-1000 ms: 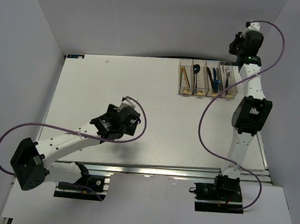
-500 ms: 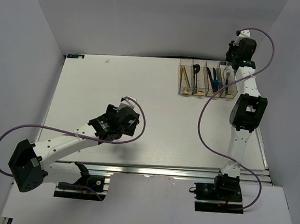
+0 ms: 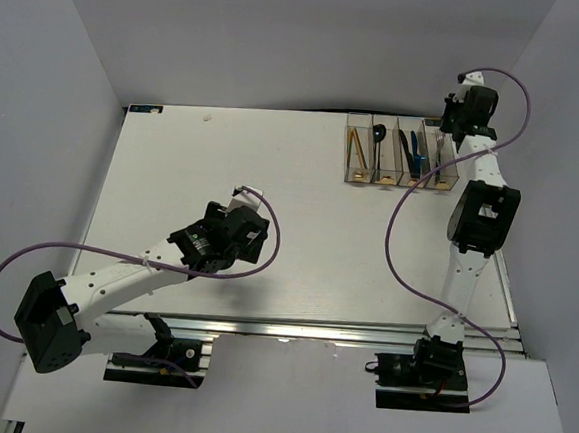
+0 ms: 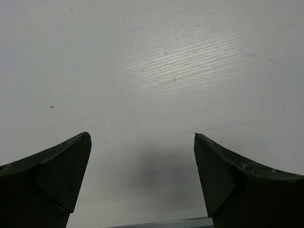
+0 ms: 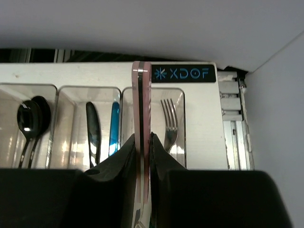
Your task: Sort the eating utensils into containers
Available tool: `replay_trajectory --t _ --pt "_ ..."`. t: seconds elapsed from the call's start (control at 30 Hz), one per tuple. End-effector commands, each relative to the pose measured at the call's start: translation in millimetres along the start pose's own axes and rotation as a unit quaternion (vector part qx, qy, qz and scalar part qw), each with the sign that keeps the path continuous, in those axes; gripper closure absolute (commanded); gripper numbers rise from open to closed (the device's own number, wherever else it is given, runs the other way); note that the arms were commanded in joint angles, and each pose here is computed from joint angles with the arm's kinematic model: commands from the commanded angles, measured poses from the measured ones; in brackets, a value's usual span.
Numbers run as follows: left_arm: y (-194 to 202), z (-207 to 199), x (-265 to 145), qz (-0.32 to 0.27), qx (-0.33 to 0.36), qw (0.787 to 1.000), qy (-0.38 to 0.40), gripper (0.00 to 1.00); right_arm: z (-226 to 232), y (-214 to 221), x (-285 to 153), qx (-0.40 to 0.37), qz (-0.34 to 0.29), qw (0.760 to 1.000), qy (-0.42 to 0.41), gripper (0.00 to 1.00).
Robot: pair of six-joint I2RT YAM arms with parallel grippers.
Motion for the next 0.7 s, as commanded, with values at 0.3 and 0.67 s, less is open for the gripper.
replay_trajectory --t 0.3,0.67 --pt "0.3 2.3 -4.5 -0.011 -0.003 1.0 0.001 0.02 1.6 -37.9 -23.9 -0.006 -0.05 0.999 -0.005 0.11" --pt "-14.4 87.9 -23.2 -0.058 -0.18 0.959 -0.213 0.02 25.7 -87.3 -136.5 0.059 -0.076 0.995 0.028 0.11"
Point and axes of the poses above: each gripper's point midway between its finger pads, its own x axis out along the fingers, its own z axis along the line the jaws close on, y = z × x, the point moved 9 cm from there along -x, back along the fingers, and after that the axes turned 13 degrees about x, right-handed, at the moved point
